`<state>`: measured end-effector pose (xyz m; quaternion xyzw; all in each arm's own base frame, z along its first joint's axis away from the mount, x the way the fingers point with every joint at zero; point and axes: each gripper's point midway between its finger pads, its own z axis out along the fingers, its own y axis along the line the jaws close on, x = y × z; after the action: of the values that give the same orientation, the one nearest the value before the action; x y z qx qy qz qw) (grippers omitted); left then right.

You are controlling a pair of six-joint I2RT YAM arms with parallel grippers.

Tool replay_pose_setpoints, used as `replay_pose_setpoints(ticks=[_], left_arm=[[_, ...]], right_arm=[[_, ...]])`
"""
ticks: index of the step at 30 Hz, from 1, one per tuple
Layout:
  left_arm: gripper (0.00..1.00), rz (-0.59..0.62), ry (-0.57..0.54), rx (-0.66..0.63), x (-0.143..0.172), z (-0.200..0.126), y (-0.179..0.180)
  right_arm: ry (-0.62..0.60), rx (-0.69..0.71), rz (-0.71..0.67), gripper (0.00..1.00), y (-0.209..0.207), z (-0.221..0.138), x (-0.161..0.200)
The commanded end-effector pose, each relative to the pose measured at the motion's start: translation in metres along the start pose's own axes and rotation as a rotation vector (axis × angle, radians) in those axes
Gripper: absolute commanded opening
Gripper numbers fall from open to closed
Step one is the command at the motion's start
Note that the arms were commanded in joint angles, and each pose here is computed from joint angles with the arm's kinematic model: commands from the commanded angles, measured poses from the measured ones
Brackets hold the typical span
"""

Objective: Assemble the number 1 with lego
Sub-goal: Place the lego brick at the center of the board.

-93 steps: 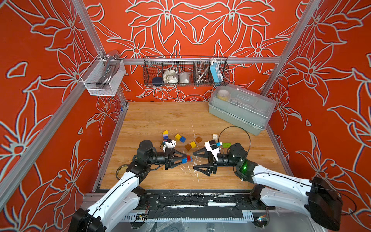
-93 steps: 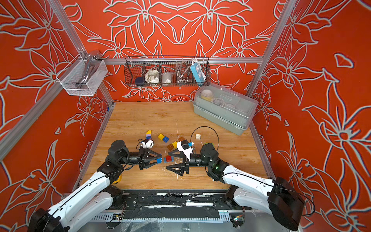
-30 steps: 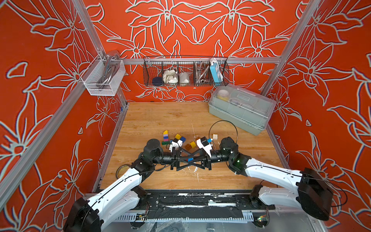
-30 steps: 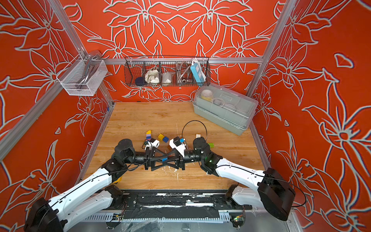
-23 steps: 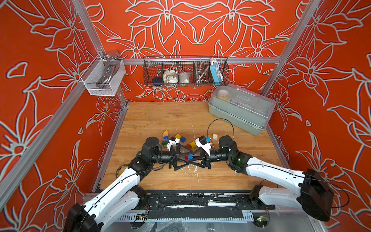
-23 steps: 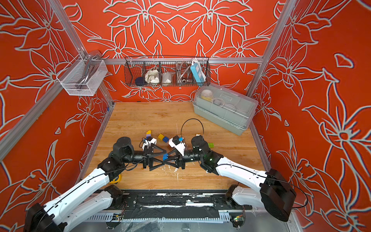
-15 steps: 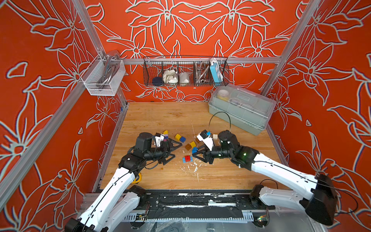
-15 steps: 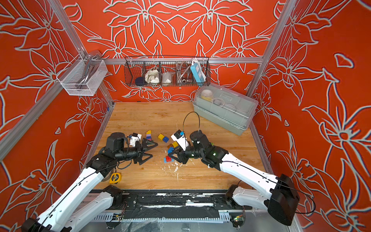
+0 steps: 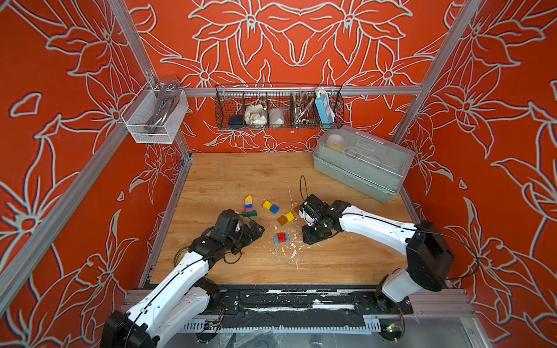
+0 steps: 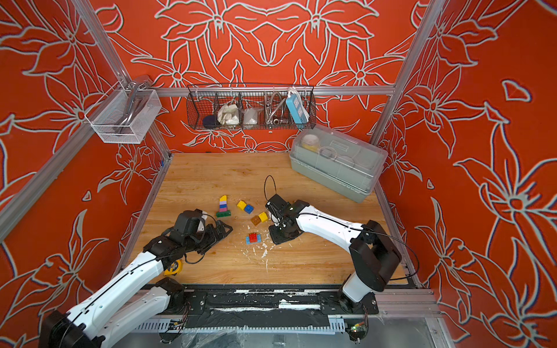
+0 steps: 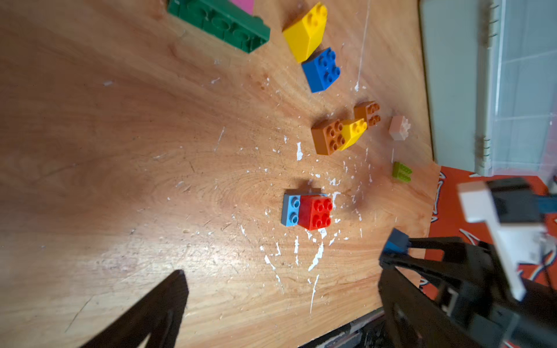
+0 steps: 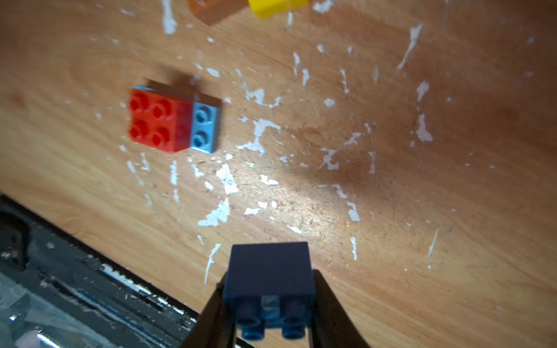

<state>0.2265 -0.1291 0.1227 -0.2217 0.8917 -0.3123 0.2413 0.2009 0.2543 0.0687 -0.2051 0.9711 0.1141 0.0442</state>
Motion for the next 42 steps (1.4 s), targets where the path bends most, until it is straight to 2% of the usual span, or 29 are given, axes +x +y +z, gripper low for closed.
replay_pose_setpoints(ticks=[1, 7, 12, 20, 25, 29, 37, 42], left_arm=[[0.99, 0.030, -0.133, 0.069, -0.021, -0.015, -0.016], [0.99, 0.003, -0.140, 0.089, -0.019, -0.016, -0.017], [0.99, -0.003, -0.128, 0.076, -0.019, -0.013, -0.016], [0.99, -0.011, -0.124, 0.084, -0.018, -0.010, -0.014], [0.99, -0.014, -0.123, 0.092, -0.017, -0.010, -0.015], [0.99, -0.017, -0.124, 0.094, -0.016, -0.010, -0.013], [0.99, -0.018, -0.122, 0.102, -0.015, -0.010, -0.014], [0.99, -0.017, -0.118, 0.101, -0.015, -0.009, -0.014]], right_arm=[[0.038, 0.100, 0.092, 0.00, -0.016, 0.013, 0.005], [0.073, 0.122, 0.129, 0.04, -0.018, 0.040, 0.001], [0.090, 0.103, 0.133, 0.13, -0.013, 0.054, -0.003], [0.070, 0.119, 0.153, 0.46, -0.016, 0.047, -0.005], [0.041, 0.118, 0.153, 0.56, -0.015, 0.034, -0.008], [0.012, 0.123, 0.148, 0.57, -0.014, 0.025, -0.012], [0.016, 0.130, 0.097, 0.48, -0.011, 0.021, -0.018], [0.031, 0.130, 0.086, 0.48, -0.008, 0.026, -0.017]])
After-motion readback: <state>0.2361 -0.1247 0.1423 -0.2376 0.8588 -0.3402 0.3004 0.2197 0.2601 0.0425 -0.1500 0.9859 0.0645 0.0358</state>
